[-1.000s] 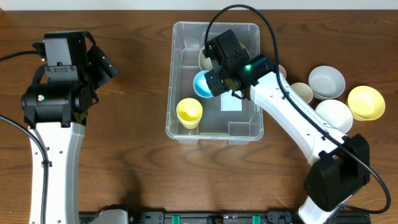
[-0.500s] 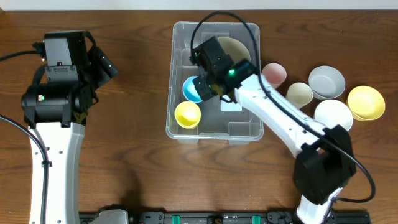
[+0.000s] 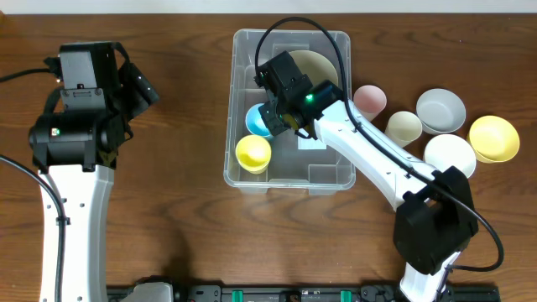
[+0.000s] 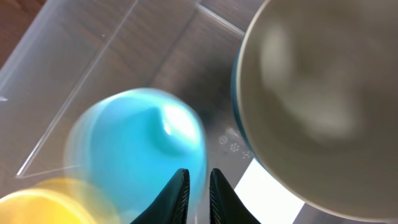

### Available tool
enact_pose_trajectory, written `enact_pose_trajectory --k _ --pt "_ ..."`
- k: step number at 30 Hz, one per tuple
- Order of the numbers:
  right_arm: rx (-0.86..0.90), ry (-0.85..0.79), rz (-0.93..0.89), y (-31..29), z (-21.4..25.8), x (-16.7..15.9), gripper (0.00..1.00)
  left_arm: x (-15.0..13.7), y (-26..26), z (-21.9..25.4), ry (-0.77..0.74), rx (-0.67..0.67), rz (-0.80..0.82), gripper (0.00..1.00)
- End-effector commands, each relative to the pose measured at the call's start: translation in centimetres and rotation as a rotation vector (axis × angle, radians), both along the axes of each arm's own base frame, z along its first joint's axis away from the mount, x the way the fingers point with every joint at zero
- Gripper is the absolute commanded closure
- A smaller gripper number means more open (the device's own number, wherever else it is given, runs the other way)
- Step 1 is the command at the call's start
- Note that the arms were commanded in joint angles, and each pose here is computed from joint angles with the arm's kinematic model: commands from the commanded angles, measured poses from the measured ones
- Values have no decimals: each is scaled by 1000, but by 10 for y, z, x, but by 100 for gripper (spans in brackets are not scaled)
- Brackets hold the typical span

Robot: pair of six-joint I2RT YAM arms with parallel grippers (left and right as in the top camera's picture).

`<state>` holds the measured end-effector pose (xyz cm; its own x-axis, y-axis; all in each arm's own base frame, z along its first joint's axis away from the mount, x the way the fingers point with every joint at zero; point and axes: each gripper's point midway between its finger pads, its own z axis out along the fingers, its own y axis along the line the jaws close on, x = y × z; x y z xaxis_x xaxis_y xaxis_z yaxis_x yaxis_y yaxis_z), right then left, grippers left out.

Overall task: Pack container
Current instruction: 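Move the blue cup toward the yellow cups and release it, then move the right gripper right and close it on the white cup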

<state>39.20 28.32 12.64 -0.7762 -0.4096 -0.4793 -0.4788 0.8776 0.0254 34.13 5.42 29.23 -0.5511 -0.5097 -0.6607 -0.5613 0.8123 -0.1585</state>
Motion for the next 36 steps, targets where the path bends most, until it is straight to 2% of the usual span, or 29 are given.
enact_pose_trajectory --k 1,4,10,15,18,23,28,36 --pt "-50 -23 -23 -7 -6 5 86 1 4 3 -5 11 15 2" --pt "-55 -25 -40 -11 -6 8 92 1 4 3 -5 11 15 2" --pt "-49 -31 -58 -16 -5 13 91 1 4 3 -5 11 15 2" --pt "-28 -45 -91 -22 5 19 84 1 4 3 -5 11 15 2" --pt "-8 -52 -140 -36 21 23 83 1 4 3 -5 11 15 2" --pt "3 -54 -238 -82 57 19 80 1 4 3 -5 11 15 2" --pt "-9 -16 -394 -153 86 4 79 1 4 3 -5 11 15 2" --pt "-77 123 -627 -256 81 -25 75 1 4 3 -5 11 15 2"
